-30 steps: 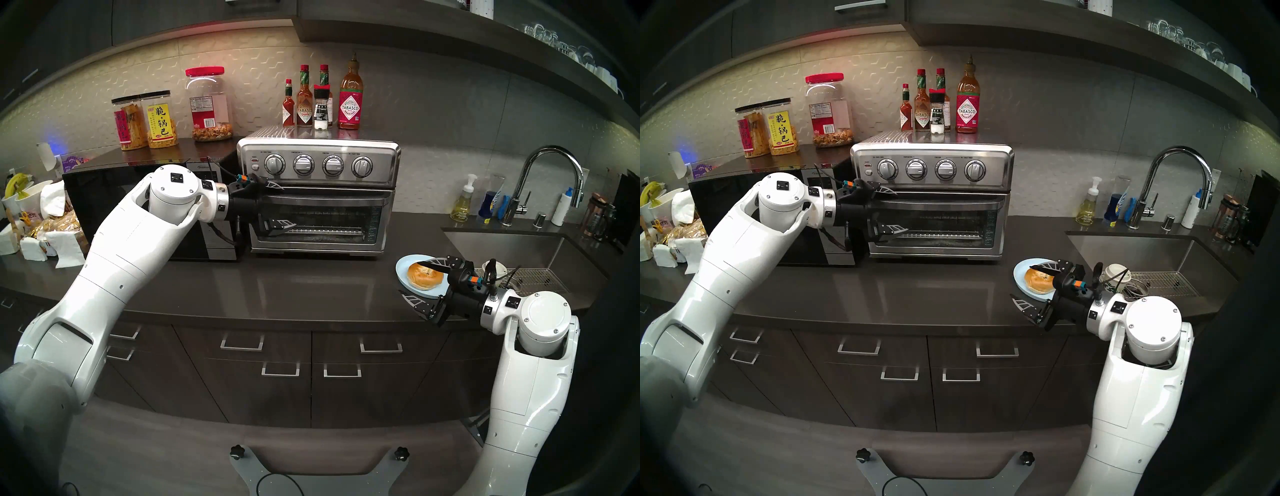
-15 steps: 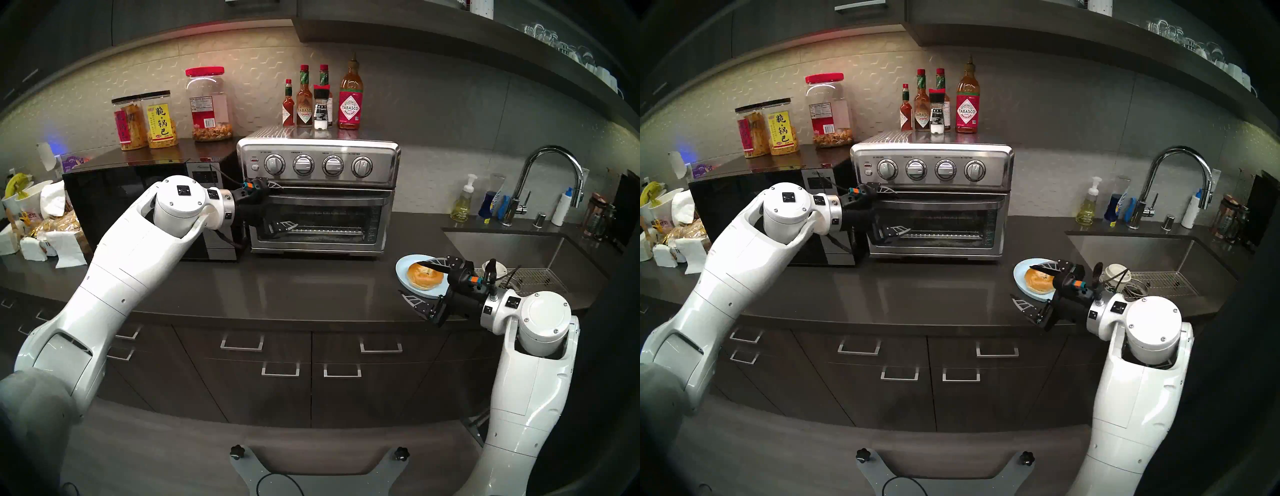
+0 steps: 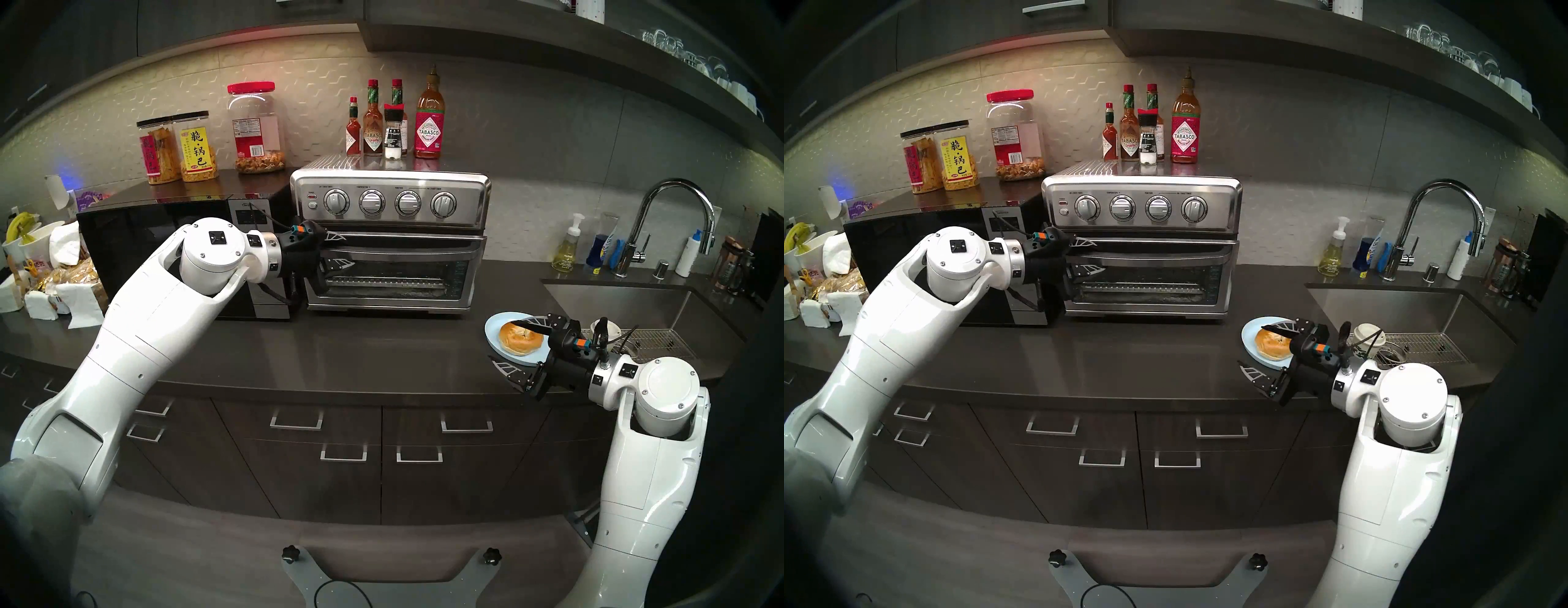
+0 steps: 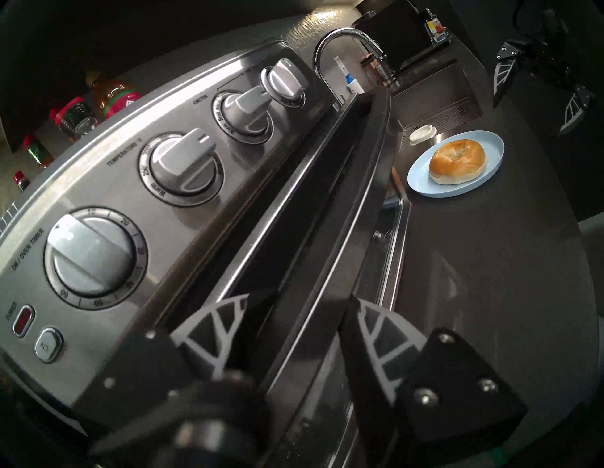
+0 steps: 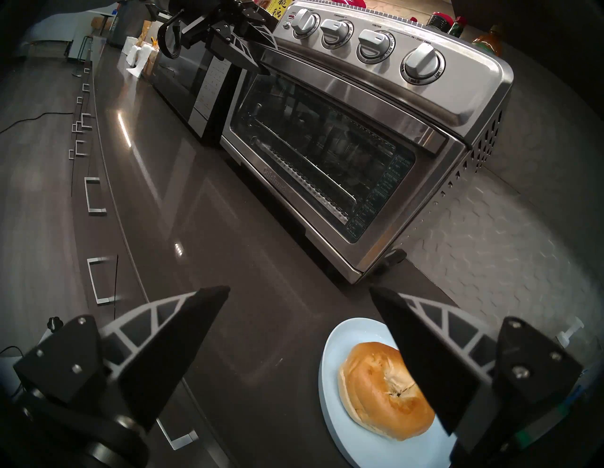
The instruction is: Open the oven and place the bagel inside on the rack
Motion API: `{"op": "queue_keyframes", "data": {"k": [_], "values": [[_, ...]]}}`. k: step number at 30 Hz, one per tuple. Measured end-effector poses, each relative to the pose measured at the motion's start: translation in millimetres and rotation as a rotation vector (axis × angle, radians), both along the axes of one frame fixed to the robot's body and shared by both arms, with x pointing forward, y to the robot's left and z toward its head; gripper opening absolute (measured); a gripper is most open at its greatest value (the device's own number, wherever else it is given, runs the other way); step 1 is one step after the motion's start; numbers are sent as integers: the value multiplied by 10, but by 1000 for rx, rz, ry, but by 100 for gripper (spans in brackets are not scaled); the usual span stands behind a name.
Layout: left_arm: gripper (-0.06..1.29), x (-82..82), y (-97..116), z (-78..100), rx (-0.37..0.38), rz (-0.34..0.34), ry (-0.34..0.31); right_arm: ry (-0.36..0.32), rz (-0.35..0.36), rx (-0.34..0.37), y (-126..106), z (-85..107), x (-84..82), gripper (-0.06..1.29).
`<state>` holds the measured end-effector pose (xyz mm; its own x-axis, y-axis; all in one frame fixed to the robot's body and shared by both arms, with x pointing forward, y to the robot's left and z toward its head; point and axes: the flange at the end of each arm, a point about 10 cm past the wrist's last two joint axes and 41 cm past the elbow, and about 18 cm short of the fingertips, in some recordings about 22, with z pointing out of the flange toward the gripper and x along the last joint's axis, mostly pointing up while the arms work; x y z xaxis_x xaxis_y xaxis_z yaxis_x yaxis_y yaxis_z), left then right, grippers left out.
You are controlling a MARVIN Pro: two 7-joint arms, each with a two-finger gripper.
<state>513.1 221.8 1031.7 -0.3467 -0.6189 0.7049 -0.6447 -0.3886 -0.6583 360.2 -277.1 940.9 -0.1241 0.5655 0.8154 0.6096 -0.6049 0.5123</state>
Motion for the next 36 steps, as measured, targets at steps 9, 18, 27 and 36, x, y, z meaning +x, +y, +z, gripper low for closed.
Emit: {"op": "queue_keyframes", "data": {"k": [9, 18, 27, 36], "values": [[52, -67, -17, -37, 43, -2, -29, 0, 0, 0, 0, -1, 1, 122], [50, -128, -45, -76, 102, 5, -73, 1, 0, 0, 0, -3, 2, 122], [49, -171, -67, -109, 137, 16, -107, 2, 0, 0, 0, -6, 2, 122], [46, -195, -85, -142, 150, 31, -136, 2, 0, 0, -1, -8, 3, 122]]}}
